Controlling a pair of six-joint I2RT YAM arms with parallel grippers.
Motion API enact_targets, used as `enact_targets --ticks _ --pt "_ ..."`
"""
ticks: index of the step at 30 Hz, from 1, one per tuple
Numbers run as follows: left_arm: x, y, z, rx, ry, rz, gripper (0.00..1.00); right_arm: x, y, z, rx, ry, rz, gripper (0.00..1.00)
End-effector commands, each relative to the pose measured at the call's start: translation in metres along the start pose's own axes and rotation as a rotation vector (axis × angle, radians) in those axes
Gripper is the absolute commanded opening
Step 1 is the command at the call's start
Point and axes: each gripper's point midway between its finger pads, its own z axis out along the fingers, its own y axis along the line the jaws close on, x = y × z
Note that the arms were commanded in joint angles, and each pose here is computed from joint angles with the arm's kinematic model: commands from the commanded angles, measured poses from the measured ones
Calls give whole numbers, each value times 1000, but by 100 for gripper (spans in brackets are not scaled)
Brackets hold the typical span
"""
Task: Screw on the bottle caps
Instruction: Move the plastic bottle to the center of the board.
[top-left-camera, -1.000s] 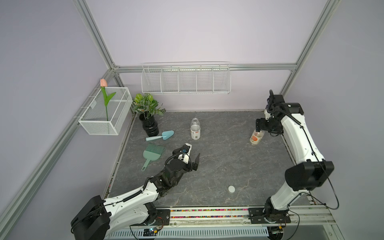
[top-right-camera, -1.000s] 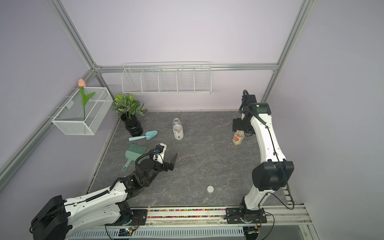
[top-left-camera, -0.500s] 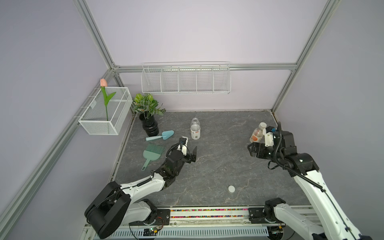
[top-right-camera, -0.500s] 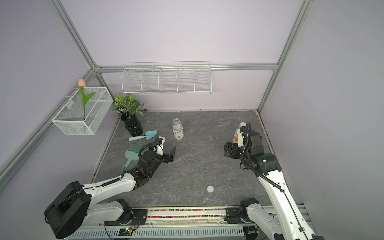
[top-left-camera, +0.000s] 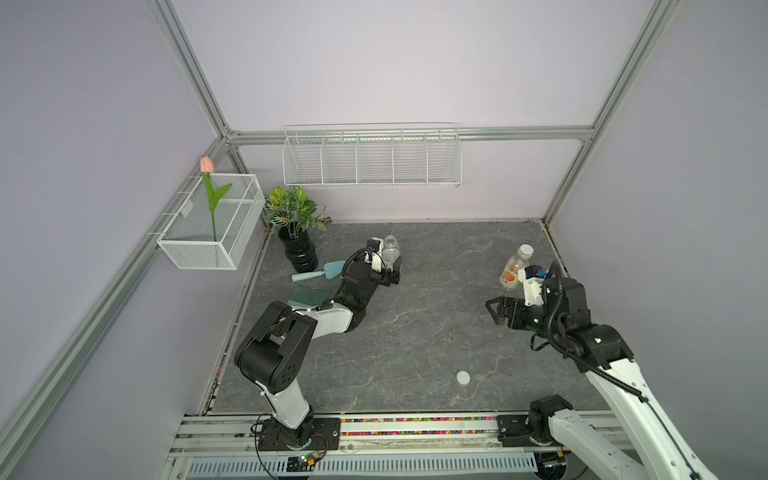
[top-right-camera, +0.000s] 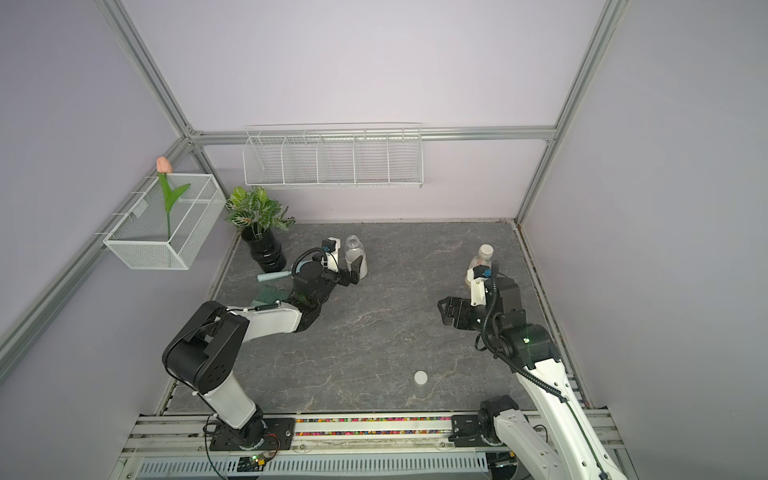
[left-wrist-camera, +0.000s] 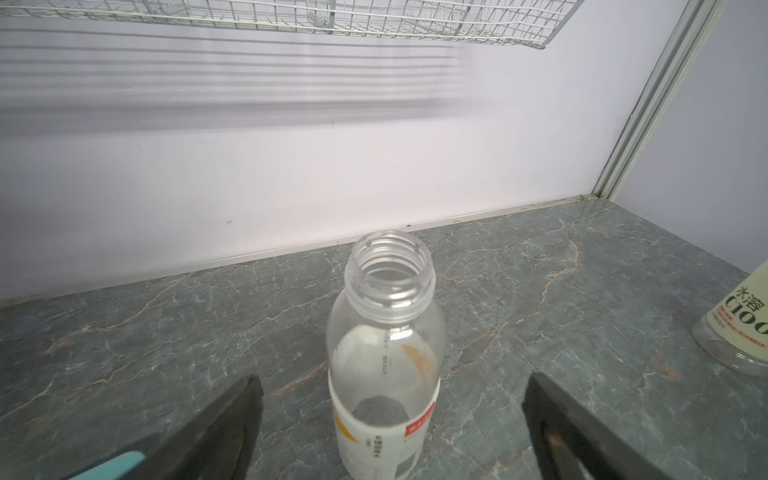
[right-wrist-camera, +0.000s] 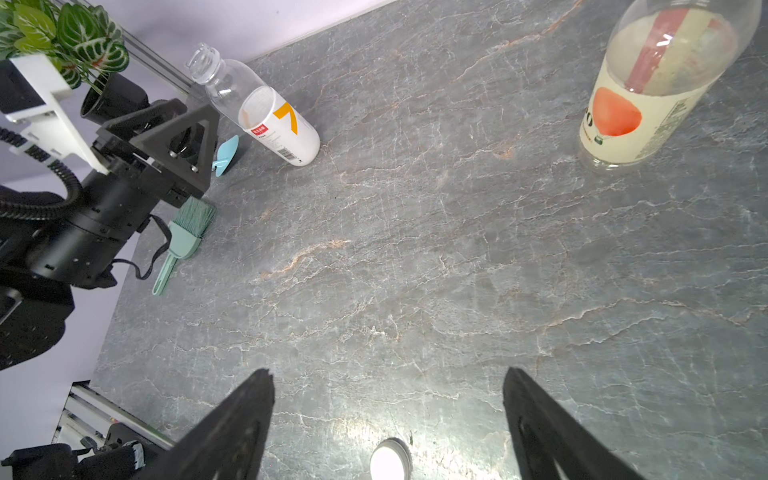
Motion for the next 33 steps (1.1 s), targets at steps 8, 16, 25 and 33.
enact_targets --ticks 8,16,25,33 --pt "10 -8 33 82 62 -2 100 -6 3 4 -5 -7 -9 89" --pt "16 9 50 9 112 -30 97 -8 7 9 -25 -2 -3 89" --pt "26 4 64 32 225 -19 92 -9 8 10 -29 -3 -10 89" --pt "37 -2 69 62 312 -3 82 -13 12 6 -36 -19 -21 89"
